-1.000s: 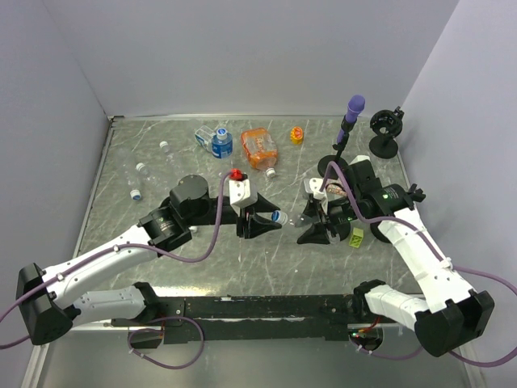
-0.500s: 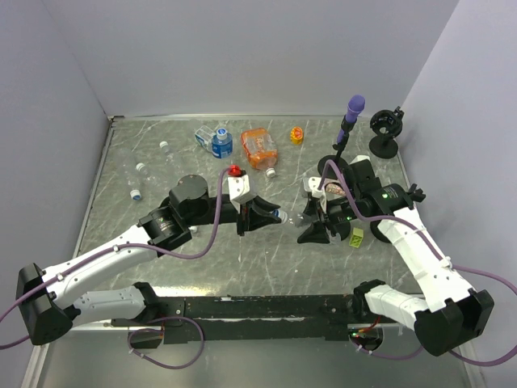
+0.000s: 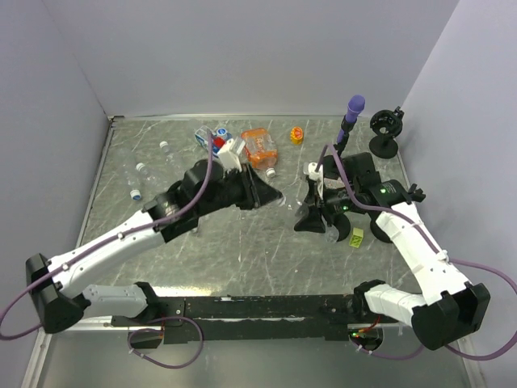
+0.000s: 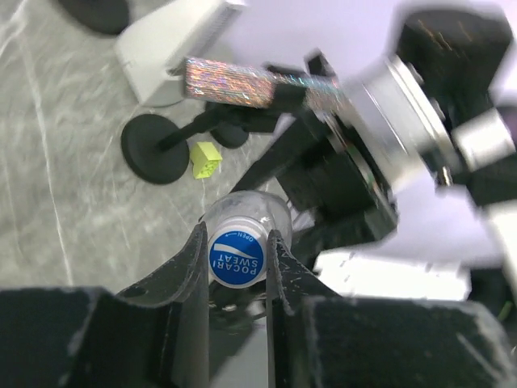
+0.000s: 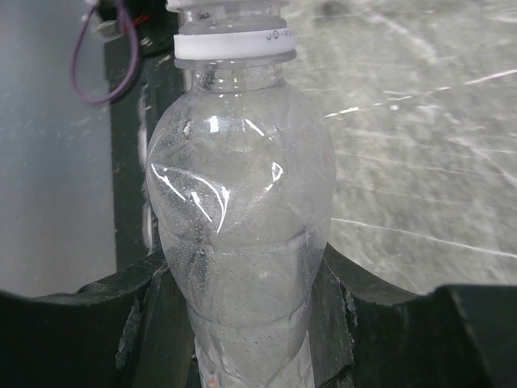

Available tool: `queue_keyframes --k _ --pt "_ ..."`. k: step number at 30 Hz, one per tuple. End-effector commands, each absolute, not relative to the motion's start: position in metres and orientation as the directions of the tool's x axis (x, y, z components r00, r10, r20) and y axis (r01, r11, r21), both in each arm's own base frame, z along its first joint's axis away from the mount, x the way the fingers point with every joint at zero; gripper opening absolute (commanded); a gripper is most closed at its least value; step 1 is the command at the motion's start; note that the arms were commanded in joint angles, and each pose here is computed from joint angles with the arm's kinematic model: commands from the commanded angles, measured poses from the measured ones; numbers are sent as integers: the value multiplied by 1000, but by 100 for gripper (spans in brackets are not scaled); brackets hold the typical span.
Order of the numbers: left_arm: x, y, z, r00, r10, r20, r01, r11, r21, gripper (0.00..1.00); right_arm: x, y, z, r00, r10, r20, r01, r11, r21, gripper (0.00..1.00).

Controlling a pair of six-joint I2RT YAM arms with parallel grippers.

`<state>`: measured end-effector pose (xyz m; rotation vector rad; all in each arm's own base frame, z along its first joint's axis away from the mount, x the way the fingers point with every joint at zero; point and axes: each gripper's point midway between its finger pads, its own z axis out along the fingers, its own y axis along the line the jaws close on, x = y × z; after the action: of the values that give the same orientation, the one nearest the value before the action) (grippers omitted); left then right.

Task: Unscrew the bottle caps
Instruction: Unscrew the bottle cap from the plastic bottle.

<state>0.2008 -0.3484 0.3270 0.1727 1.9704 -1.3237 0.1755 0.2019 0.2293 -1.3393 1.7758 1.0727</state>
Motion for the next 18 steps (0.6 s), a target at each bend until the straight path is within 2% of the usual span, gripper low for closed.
queue_keyframes --k 1,4,9,13,14,18 --pt "218 -357 369 -798 -473 -373 173 412 -894 1 203 205 251 -218 -385 -897 -968 200 150 0" --pt "233 -363 383 -769 -525 -364 157 396 -905 1 215 206 257 -238 -381 -893 -959 240 154 0" --pt "273 -358 378 -705 -564 -430 145 478 -866 1 237 210 278 -275 -383 -882 -947 268 178 0" --pt "279 -351 382 -685 -578 -443 175 460 -871 2 239 213 284 -288 -377 -880 -944 267 195 0" --pt "278 -350 384 -684 -574 -451 191 456 -870 8 239 213 284 -288 -372 -883 -944 265 196 0" --pt "269 -342 391 -675 -533 -511 291 443 -848 56 235 213 285 -289 -357 -888 -946 248 208 0"
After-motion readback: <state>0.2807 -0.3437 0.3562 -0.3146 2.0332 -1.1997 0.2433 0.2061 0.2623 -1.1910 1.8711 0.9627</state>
